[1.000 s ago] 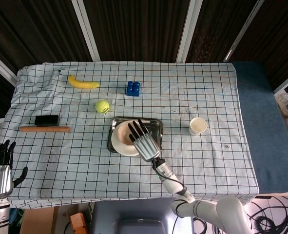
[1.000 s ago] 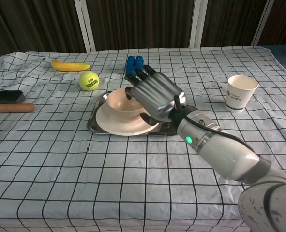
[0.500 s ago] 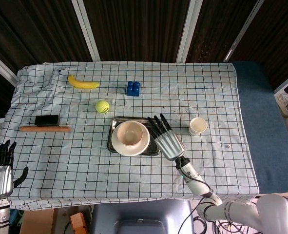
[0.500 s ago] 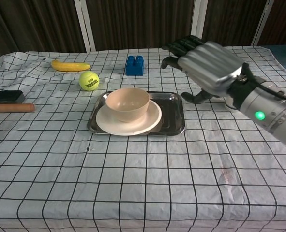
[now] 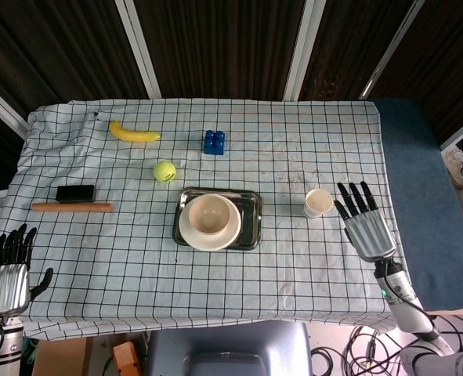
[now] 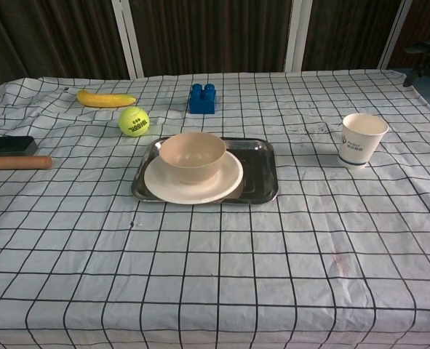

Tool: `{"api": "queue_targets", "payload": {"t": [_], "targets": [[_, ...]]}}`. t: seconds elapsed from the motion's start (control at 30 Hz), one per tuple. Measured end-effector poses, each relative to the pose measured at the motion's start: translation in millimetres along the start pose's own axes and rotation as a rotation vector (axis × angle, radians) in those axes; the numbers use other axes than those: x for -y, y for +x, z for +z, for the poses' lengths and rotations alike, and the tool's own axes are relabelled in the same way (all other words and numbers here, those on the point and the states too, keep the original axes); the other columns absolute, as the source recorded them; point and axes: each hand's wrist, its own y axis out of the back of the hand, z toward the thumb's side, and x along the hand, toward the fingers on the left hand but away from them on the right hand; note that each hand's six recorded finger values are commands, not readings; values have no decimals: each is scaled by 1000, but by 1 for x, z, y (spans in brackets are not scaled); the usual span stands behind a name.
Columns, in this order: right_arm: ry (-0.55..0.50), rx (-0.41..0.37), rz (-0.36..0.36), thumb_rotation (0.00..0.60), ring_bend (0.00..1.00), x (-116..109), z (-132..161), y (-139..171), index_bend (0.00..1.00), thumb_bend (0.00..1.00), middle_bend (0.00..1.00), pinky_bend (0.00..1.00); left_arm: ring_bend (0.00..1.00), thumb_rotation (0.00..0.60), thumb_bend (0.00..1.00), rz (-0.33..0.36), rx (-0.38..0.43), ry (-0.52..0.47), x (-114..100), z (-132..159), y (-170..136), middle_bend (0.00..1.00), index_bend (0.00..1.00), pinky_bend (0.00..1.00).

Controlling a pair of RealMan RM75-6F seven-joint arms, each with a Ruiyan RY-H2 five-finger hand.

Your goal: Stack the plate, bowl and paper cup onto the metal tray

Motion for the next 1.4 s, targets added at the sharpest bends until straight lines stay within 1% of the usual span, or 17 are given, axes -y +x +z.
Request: {"api": "queue_targets", "payload": {"t": [0.13,0.3,0.43,0.53,0.67,0.77,0.87,0.97,1.17,1.3,1.4], "targets": [[-9,19,30,600,0,18,-5,-5,261,243,5,0,0,600,305,-4,3,-2,2,1,1,0,0,0],[-34,41,68,600,0,41,-2,-22,274,243,6,0,0,600,305,-7,5,3,3,2,1,0,0,0],[-51,51,96,600,0,58,9,-43,292,243,6,0,0,600,304,-8,2,9,4,1,2,0,0,0],[-68,46,103,600,0,65,22,-57,305,243,6,0,0,600,303,-3,-2,11,4,0,2,0,0,0],[-68,37,98,600,0,68,31,-65,353,243,3,0,0,600,304,2,-7,11,3,-1,2,0,0,0],[-62,32,98,600,0,70,35,-68,435,249,0,0,0,600,303,1,-9,12,3,-2,2,0,0,0],[-62,31,93,600,0,71,36,-71,499,286,2,0,0,600,303,3,-10,12,3,-2,2,0,0,0],[-62,35,87,600,0,72,35,-72,556,350,13,0,0,600,302,5,-12,13,3,-2,2,0,0,0],[-71,49,89,600,0,76,32,-76,597,458,28,0,0,600,302,2,-9,17,4,-2,2,0,0,0],[-83,47,78,600,0,75,32,-76,598,466,28,0,0,600,302,3,-10,16,3,-2,2,0,0,0],[-89,42,60,600,0,70,32,-77,597,467,28,0,0,600,302,1,-9,17,4,-2,2,0,0,0]]}}
